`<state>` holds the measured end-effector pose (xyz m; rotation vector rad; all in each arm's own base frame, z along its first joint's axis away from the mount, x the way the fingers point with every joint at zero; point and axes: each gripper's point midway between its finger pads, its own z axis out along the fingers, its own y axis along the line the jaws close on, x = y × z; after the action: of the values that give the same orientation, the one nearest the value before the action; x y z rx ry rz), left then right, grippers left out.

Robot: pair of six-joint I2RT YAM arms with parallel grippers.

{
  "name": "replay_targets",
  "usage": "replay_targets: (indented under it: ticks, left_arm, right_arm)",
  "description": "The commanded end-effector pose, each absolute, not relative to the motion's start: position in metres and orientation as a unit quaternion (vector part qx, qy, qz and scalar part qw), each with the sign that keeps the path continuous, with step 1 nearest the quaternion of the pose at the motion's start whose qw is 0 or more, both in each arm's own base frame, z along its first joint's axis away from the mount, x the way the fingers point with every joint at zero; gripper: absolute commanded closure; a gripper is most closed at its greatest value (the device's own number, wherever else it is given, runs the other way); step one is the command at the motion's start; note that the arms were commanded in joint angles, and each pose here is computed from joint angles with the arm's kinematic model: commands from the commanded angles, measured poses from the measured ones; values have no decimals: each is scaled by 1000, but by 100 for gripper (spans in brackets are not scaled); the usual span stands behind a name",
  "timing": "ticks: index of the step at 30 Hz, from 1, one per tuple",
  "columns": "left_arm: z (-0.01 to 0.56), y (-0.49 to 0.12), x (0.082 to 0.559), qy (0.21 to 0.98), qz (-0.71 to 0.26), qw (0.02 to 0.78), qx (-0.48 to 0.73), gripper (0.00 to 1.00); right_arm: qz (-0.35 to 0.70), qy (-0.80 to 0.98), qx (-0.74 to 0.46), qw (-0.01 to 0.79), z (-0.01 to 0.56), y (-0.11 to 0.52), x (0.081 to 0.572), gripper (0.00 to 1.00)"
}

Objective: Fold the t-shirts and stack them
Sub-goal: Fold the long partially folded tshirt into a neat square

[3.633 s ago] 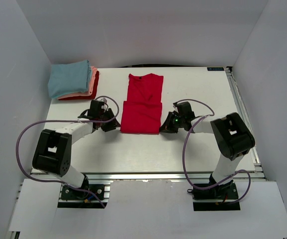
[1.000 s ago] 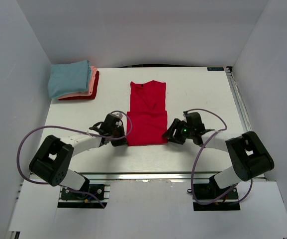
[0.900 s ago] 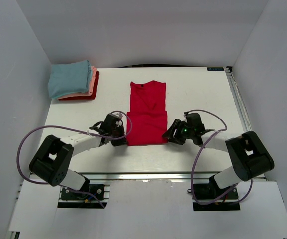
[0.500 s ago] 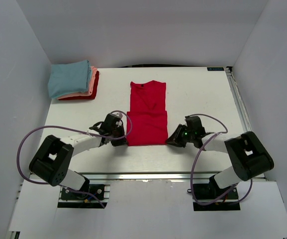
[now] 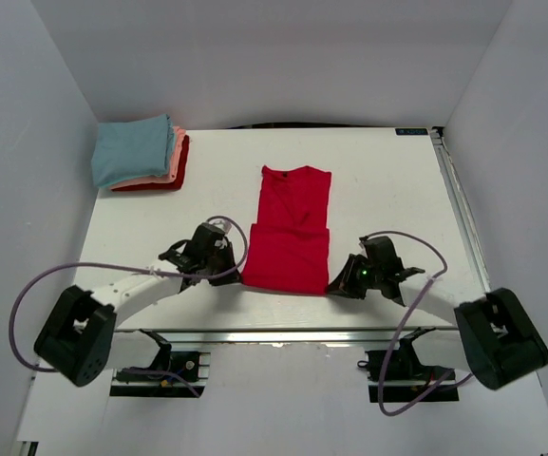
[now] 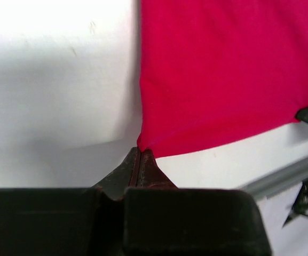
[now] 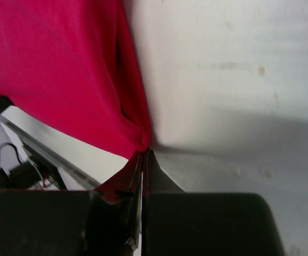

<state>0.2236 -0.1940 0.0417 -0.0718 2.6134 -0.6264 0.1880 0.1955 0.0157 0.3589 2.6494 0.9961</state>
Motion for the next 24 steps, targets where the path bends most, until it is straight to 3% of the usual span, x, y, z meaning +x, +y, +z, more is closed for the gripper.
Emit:
replay_targets:
  ticks: [1, 7, 15, 24]
  left_arm:
    - [42, -183, 199, 952, -216, 216, -27, 100]
    - [55, -211, 165, 937, -273, 220, -18, 100]
    - [55, -239, 124, 936, -264, 231, -12, 100]
    - [106, -227, 145, 903, -275, 321, -82, 100]
  right_arm:
    - [291, 947, 101, 96, 3, 171, 148, 100]
    - [284, 950, 95, 91, 16, 160, 126, 100]
    - [282, 953, 101, 54, 18, 146, 84, 100]
    - [279, 952, 89, 90, 45, 142, 91, 100]
